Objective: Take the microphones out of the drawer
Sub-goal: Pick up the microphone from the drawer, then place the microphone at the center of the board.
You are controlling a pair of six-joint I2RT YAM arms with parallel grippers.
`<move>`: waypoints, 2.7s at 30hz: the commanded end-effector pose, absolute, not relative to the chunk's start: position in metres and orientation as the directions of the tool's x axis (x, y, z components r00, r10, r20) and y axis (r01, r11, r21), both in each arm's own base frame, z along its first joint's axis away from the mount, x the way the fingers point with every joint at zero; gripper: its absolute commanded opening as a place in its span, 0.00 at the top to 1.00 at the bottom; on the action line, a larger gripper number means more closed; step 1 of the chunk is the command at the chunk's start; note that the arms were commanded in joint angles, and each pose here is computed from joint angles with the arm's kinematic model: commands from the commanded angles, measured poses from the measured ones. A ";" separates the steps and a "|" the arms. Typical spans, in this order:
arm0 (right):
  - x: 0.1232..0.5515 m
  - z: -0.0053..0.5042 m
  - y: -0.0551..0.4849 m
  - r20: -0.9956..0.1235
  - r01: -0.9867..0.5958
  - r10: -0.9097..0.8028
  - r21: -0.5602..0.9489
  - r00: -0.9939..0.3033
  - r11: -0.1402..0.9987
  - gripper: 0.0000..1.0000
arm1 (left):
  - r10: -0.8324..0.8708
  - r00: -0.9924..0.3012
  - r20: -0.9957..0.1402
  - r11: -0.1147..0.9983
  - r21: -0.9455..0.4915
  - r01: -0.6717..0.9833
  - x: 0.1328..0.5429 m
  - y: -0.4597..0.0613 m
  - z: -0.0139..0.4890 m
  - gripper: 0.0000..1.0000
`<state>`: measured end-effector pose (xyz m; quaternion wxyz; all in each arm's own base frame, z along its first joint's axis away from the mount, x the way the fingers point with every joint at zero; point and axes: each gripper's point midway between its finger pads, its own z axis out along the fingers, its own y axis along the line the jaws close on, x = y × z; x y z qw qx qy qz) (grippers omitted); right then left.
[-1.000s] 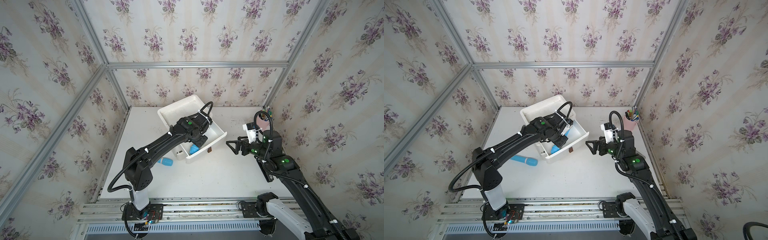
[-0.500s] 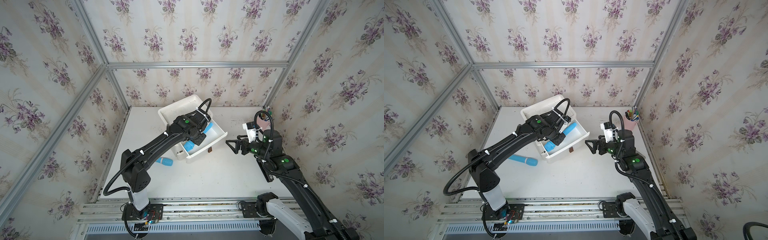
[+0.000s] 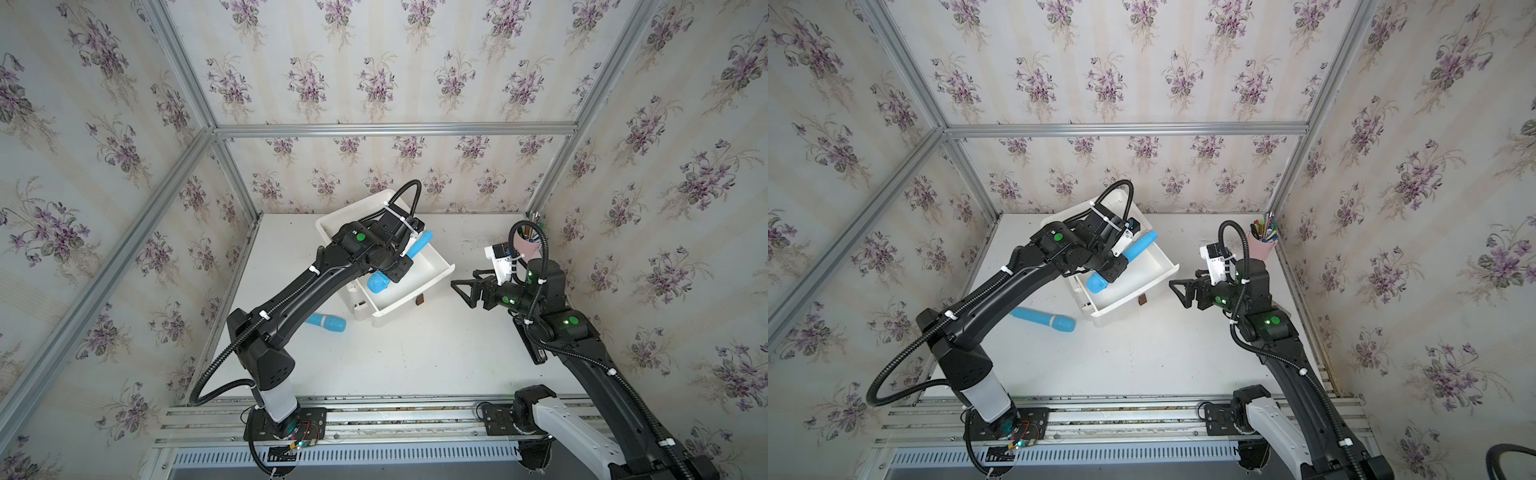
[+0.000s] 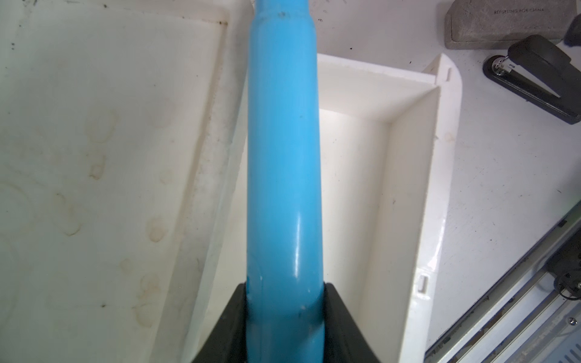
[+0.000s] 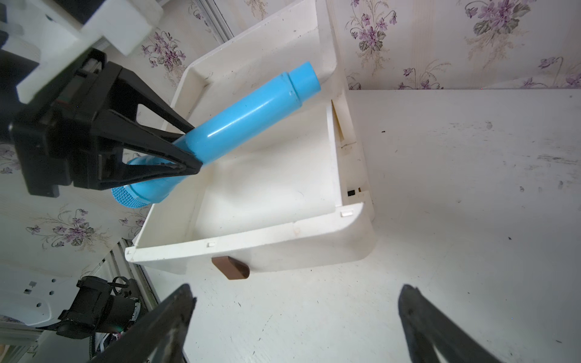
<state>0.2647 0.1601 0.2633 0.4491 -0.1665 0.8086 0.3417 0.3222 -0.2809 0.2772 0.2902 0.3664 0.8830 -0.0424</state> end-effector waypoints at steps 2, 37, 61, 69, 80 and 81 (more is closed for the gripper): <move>0.266 0.272 0.162 -0.863 -0.604 0.033 0.379 -0.504 0.701 0.00 | 0.643 -0.552 -0.530 0.710 0.144 0.689 0.311 -0.272 0.286 0.97; 0.307 0.276 0.132 -0.830 -0.419 0.084 0.363 -0.552 0.832 0.00 | 0.686 -0.354 -0.636 0.481 0.031 0.876 0.178 -0.303 0.256 1.00; 0.311 0.281 0.133 -0.840 -0.439 0.072 0.352 -0.537 0.827 0.00 | 0.728 -0.467 -0.502 0.519 -0.043 0.854 0.129 -0.249 0.174 1.00; 0.311 0.282 0.136 -0.841 -0.452 0.075 0.361 -0.536 0.815 0.00 | 0.512 -0.462 -0.724 0.660 -0.013 0.751 0.148 -0.221 0.245 1.00; 0.308 0.281 0.139 -0.845 -0.468 0.076 0.366 -0.530 0.804 0.00 | -0.051 -0.556 -0.830 0.974 -0.165 0.156 0.220 -0.130 0.292 1.00; 0.307 0.281 0.139 -0.845 -0.469 0.077 0.368 -0.529 0.803 0.00 | -0.110 -0.579 -0.808 0.976 -0.197 0.090 0.225 -0.118 0.289 1.00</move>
